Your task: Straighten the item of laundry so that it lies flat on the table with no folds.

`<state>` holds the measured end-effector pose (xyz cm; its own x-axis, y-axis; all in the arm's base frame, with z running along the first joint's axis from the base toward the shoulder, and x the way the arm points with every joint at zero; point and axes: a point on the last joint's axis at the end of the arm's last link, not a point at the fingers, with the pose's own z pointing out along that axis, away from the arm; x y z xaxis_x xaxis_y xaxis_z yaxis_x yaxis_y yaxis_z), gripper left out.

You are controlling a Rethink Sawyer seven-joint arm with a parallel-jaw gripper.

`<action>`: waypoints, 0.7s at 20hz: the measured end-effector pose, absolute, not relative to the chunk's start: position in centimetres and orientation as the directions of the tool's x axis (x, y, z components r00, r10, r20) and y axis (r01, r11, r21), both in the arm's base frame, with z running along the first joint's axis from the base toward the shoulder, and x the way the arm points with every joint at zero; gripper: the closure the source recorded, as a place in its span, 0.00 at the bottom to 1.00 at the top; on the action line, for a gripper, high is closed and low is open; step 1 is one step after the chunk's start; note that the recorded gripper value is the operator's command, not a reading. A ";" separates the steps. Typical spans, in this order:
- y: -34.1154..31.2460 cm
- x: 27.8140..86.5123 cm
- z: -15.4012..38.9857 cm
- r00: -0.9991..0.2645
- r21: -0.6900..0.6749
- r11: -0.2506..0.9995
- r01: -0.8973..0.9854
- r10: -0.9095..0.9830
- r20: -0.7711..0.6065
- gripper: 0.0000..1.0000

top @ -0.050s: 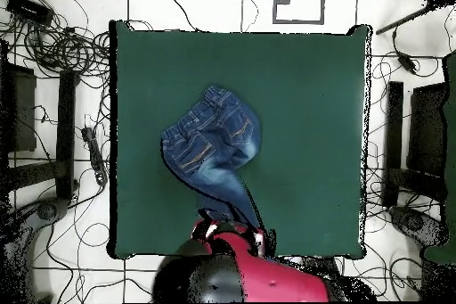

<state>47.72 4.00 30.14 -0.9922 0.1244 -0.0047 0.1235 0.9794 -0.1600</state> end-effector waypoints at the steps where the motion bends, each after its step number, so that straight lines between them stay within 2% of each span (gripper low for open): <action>1: 3.4 48.0 30.2 -0.991 -0.164 0.978 0.130 0.131 -0.008 1.00; 14: -5.2 52.6 30.1 -0.983 -0.186 0.966 0.182 0.177 -0.043 1.00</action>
